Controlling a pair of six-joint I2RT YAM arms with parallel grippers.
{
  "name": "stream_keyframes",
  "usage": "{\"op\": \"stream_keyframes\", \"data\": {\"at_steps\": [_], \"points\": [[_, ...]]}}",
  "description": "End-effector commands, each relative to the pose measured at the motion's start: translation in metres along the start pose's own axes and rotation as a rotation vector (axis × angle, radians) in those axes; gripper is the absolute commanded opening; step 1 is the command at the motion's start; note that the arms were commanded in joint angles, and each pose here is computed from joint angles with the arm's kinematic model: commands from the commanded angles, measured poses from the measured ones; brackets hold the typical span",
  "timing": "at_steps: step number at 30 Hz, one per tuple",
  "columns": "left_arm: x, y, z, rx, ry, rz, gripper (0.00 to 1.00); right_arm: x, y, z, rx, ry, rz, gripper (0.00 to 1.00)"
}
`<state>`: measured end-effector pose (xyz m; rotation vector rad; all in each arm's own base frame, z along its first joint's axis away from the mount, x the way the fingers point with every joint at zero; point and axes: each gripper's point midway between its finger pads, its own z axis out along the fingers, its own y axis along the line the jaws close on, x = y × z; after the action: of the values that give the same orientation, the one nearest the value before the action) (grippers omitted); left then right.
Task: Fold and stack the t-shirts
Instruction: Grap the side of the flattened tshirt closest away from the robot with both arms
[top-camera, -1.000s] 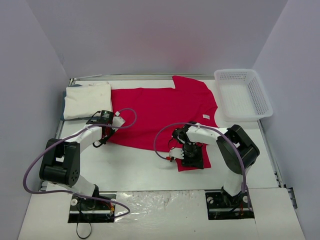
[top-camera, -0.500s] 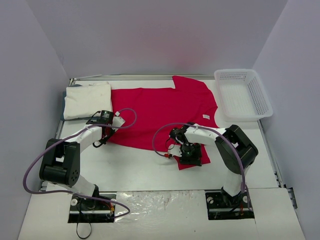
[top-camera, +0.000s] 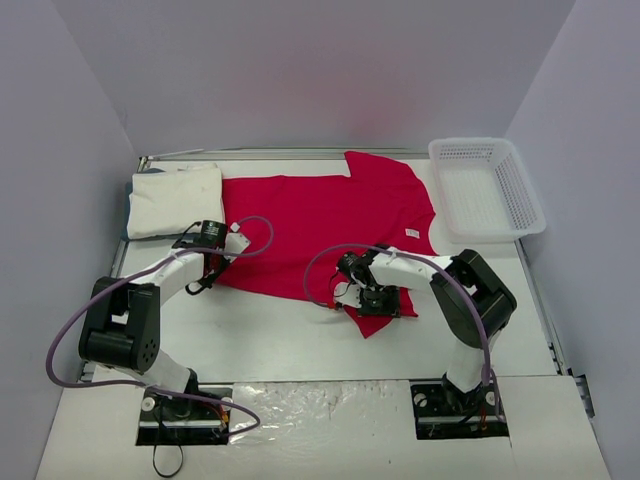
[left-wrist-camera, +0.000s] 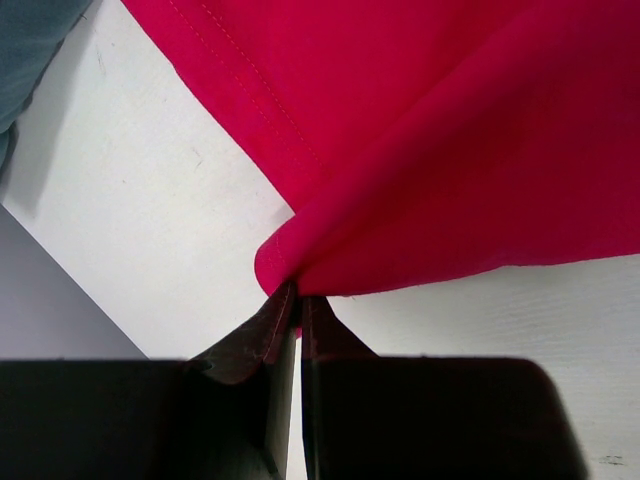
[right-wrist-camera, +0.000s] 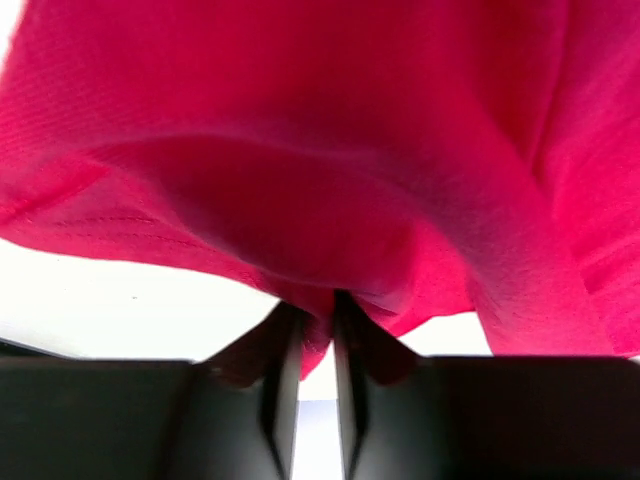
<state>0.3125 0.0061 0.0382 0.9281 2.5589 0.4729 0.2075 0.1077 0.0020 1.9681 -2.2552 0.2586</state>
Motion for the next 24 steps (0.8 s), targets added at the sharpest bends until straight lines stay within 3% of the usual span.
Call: {"op": "stream_keyframes", "data": {"at_steps": [1,8,16,24], "points": [[-0.004,0.008,-0.006,-0.022,-0.022,-0.023,0.02,-0.033,0.0,0.02,0.0,-0.137,0.006,0.12],[-0.008,0.006,-0.014,0.009,-0.044,-0.02,0.02,-0.021,0.023,-0.005,-0.107,-0.132,-0.008,0.0],[-0.01,-0.003,-0.043,0.06,-0.137,0.017,0.02,0.016,0.043,-0.041,-0.189,-0.102,-0.002,0.0],[0.0,-0.012,-0.048,0.063,-0.153,0.064,0.02,0.047,0.047,-0.07,-0.278,-0.145,0.091,0.0]]}}
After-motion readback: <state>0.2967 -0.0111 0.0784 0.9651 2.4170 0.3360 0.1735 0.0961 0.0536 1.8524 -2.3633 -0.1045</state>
